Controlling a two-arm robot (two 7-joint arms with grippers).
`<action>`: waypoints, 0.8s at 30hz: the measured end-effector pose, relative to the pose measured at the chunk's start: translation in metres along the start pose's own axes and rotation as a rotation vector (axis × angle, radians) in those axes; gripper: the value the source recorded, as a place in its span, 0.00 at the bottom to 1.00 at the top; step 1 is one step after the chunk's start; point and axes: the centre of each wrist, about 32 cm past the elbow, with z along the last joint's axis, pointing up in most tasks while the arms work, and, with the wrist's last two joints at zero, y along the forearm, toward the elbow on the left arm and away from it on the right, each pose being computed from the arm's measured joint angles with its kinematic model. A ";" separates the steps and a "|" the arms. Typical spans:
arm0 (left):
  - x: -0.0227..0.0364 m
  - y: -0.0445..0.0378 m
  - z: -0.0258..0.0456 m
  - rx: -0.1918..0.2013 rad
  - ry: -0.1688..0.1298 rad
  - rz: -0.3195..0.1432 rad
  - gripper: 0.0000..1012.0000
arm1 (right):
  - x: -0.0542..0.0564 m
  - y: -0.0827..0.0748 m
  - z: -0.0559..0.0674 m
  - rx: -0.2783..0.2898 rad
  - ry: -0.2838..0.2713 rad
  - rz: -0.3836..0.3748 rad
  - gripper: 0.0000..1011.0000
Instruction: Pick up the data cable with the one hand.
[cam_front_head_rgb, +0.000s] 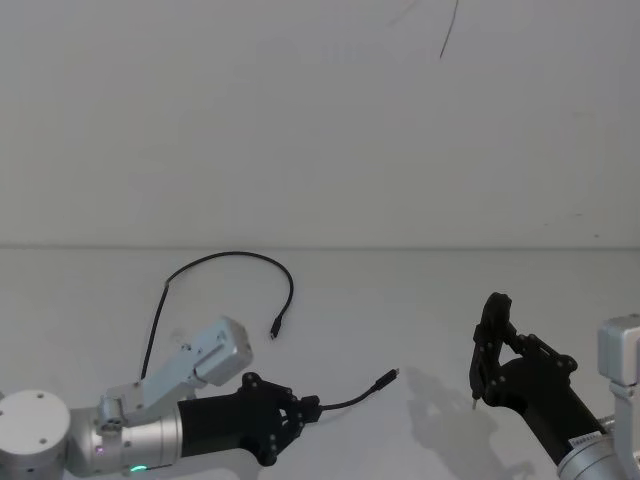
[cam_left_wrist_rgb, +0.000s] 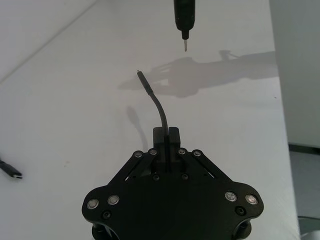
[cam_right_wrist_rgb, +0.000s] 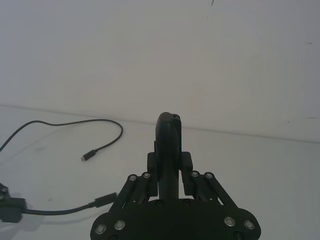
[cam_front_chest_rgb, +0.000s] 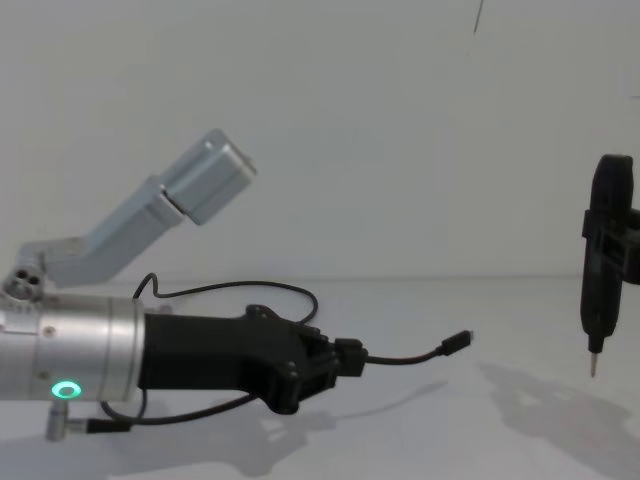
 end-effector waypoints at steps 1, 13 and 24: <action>-0.0003 0.0017 0.0008 0.001 -0.004 -0.001 0.04 | 0.000 0.000 0.000 0.000 0.000 0.000 0.27; -0.0050 0.0238 0.0121 0.019 -0.025 0.006 0.04 | 0.000 0.000 0.000 0.000 0.000 0.000 0.27; -0.0077 0.0317 0.0169 0.026 -0.026 0.011 0.04 | 0.000 0.001 0.002 0.009 0.010 -0.005 0.27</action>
